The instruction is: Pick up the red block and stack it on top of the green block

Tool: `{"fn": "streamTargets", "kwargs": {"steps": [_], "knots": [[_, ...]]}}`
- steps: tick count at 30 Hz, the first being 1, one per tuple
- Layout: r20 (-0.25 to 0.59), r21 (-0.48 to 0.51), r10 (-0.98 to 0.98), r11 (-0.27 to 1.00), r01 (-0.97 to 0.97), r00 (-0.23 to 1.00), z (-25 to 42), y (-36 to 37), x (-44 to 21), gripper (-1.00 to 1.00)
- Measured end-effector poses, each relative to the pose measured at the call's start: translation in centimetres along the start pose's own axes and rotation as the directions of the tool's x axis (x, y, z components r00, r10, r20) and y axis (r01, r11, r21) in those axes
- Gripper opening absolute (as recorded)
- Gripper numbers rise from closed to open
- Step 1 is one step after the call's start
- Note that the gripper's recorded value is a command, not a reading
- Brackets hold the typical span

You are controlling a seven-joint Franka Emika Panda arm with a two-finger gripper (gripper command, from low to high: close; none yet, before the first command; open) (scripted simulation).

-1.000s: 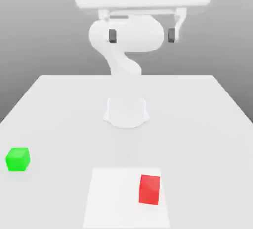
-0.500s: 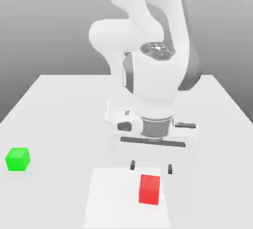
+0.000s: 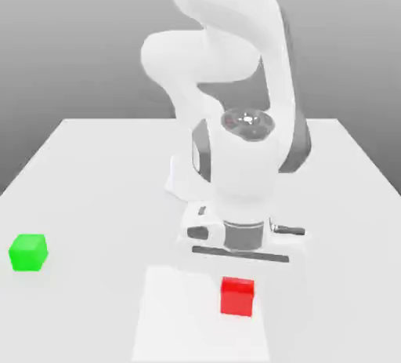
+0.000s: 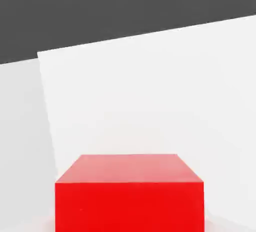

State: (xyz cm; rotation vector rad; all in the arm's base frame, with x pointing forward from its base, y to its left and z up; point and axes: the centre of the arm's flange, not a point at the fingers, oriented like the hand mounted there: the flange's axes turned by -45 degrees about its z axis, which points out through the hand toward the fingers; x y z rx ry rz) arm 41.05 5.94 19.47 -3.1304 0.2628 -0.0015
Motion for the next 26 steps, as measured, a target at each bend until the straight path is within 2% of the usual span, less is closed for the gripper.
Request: {"fn": "streamTargets", "kwargs": {"steps": [2,6,9,12,17,18,22,23,26], "knots": [[-0.001,-0.002,0.09,0.996,-0.09,0.996,-1.3,2.6,0.8,-1.0],[-0.003,-0.007,0.444,0.896,-0.445,0.896,-2.5,13.6,2.4,-1.0],[-0.004,-0.008,0.673,0.739,-0.673,0.739,-3.2,21.7,1.7,-1.0],[-0.005,-0.006,0.85,0.527,-0.85,0.527,-3.9,29.5,-0.5,-1.0],[-0.002,0.0,0.994,0.106,-0.994,0.106,-4.8,41.0,-7.1,-1.0],[-0.001,0.001,0.998,0.066,-0.998,0.066,-4.2,42.0,-7.9,-1.0],[-0.001,0.001,0.996,0.09,-0.996,0.09,0.0,40.9,-6.8,-1.0],[-0.001,0.0,0.996,0.09,-0.996,0.09,0.9,40.9,-6.9,1.0],[-0.001,0.0,0.996,0.09,-0.996,0.09,0.9,40.9,-6.9,1.0]]}}
